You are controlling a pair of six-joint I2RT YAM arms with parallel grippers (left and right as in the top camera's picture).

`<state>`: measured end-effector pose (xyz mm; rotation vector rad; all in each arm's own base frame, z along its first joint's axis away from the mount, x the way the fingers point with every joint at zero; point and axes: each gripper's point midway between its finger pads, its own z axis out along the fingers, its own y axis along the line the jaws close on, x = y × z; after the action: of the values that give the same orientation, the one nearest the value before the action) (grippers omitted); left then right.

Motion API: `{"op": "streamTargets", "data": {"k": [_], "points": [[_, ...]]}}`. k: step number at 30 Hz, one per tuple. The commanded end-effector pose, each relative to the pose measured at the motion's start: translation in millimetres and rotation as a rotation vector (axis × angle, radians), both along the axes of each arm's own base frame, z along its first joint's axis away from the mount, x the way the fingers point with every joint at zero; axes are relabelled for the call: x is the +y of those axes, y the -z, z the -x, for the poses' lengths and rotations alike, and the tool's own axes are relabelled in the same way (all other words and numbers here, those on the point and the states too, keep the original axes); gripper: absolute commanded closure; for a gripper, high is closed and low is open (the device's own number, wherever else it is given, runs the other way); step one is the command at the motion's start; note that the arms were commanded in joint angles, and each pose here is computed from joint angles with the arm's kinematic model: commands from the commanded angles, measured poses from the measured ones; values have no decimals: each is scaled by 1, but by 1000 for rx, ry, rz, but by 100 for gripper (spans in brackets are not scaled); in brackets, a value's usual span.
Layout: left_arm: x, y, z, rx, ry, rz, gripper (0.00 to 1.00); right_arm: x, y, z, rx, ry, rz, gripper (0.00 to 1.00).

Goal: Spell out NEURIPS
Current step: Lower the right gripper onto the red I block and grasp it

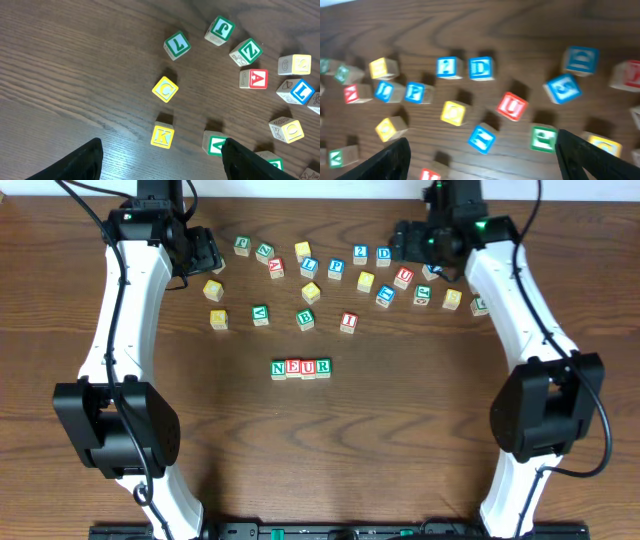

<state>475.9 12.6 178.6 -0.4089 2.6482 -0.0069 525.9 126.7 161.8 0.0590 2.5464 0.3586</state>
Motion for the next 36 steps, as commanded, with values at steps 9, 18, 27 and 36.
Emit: {"op": "streamTargets", "data": {"k": [9,18,27,36], "points": [[-1,-2,3,3,1,-1,25,21,-10,-18,-56,15,32,18],[-1,-2,2,1,1,-1,25,59,21,1,50,-71,-3,19],[-1,-1,3,4,1,-1,25,86,74,47,260,-91,78,32],[-1,-1,3,4,1,-1,25,105,125,65,375,-83,103,34]]}}
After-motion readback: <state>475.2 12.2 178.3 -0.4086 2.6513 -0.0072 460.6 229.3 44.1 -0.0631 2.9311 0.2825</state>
